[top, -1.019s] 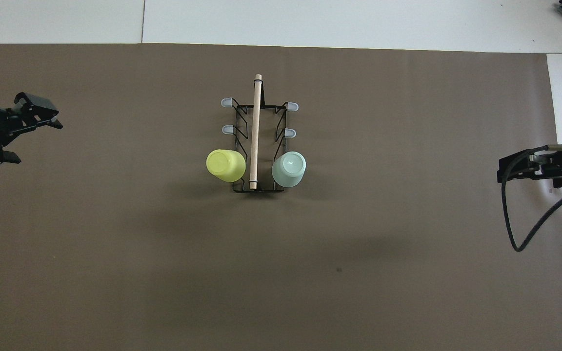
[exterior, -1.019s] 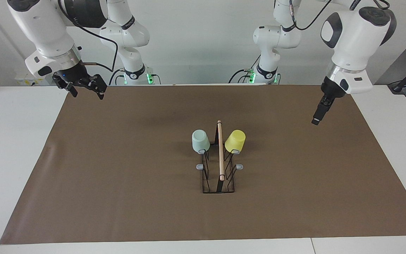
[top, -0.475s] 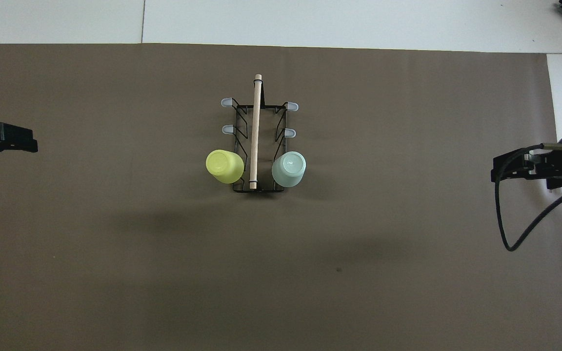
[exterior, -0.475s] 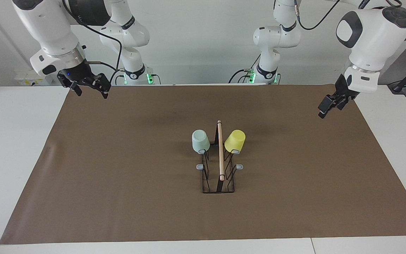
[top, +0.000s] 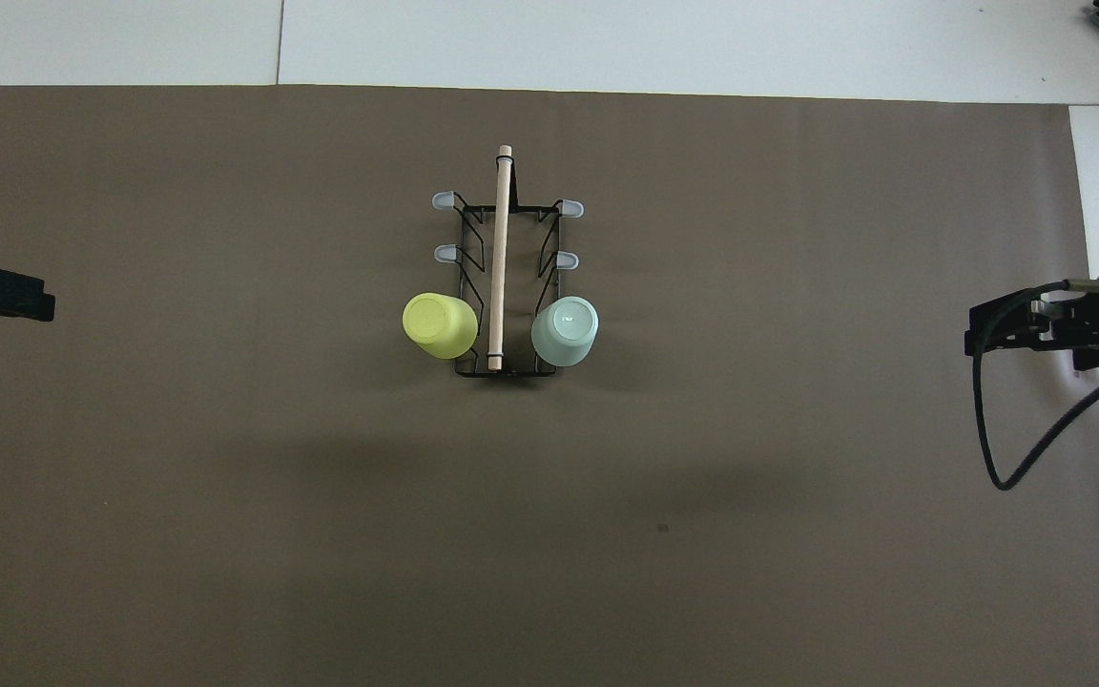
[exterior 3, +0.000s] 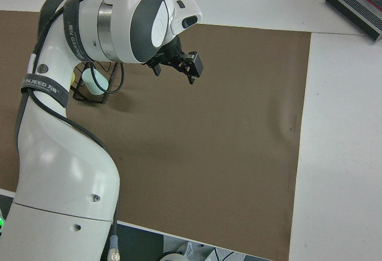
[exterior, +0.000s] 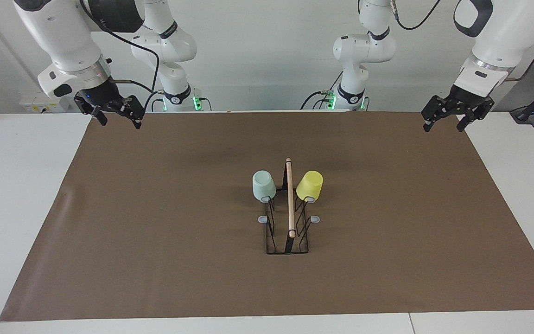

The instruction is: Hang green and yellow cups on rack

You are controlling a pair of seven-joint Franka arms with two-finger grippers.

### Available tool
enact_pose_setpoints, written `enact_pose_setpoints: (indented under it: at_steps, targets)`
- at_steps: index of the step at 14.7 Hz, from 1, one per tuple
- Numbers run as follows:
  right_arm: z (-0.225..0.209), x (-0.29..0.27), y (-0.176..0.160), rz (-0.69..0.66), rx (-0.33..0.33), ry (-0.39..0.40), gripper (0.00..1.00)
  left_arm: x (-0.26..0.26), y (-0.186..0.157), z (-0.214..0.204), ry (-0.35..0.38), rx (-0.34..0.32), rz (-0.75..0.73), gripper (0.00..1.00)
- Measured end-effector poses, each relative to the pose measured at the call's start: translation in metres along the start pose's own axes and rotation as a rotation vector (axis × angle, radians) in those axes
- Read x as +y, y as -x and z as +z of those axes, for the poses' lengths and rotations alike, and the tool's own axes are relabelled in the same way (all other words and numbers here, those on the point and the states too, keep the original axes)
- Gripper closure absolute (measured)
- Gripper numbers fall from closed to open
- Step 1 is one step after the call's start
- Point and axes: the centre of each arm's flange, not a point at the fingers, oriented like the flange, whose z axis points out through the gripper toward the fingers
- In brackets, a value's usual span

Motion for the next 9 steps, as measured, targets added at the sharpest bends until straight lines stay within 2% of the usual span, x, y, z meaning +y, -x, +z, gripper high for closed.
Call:
enact_pose_setpoints:
  at_steps: [3, 9]
  targets:
    - [0.000, 0.000, 0.000, 0.000, 0.004, -0.001, 0.00, 0.008, 0.006, -0.014, 0.002, -0.028, 0.025, 0.00]
    - [0.000, 0.000, 0.000, -0.011, 0.003, -0.001, 0.00, 0.024, 0.008, -0.022, 0.002, -0.035, 0.055, 0.00]
